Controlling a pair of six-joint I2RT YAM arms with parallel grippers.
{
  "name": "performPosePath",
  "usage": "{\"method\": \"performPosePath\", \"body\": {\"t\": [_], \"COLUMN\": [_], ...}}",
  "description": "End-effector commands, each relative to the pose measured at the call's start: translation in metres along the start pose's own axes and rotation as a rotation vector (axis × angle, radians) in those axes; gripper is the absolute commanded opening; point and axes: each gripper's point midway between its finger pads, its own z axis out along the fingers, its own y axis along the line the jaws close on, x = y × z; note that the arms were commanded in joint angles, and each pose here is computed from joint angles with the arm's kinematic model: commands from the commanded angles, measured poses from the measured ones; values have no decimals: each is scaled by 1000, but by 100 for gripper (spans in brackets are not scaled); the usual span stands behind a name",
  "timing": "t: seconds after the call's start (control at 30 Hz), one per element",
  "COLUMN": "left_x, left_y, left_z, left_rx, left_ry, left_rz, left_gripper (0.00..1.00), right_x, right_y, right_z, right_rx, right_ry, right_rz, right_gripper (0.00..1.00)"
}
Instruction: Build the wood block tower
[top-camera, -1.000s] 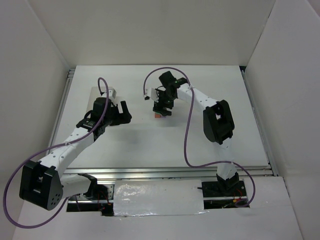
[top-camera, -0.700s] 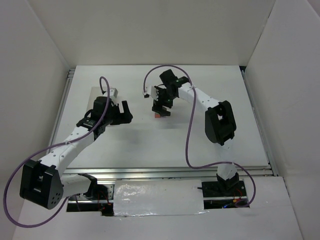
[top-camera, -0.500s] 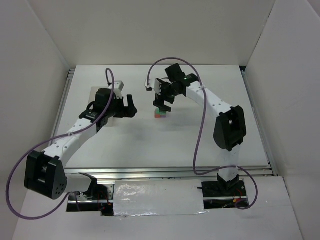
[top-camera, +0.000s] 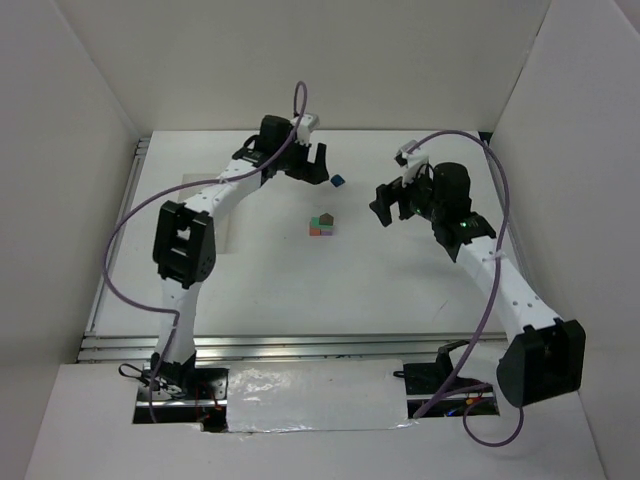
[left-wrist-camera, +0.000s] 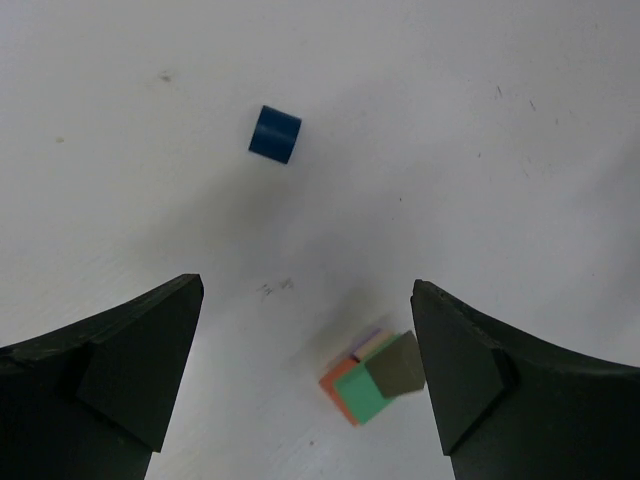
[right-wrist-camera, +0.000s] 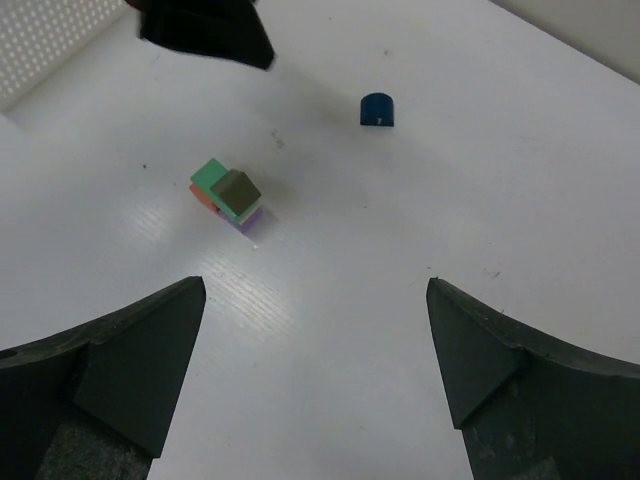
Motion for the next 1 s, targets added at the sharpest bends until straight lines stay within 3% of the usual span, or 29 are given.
{"method": "performPosePath", "body": {"t": [0.0,0.03,0.2,0.47,0.8,0.97], "left_x": [-9,7,-4,22,34,17], "left_y": [-30,-24,-22,9,15,19], "left_z": [29,48,84,132,158,162], "left_rx": [101,101,62,-226,-205,-230], "left_ry": [39,71,3,5,-16,-81], "left_rz": [59,42,46,143,144,157], "left_gripper": [99,99,99,99,99,99], "right_x": [-40,-38,-49,-41,-45,-40], "right_y": [-2,-2,-2,0,2,4], "right_z": [-22,-25,-33,-27,-32,-31], "right_rx": [40,42,22,-23,-53,-67], "right_ry": [-191,-193,-252,-212,-222,-198], "right_rz": [107,120,126,167,165,171], "right_gripper": [100,100,100,100,100,100]}}
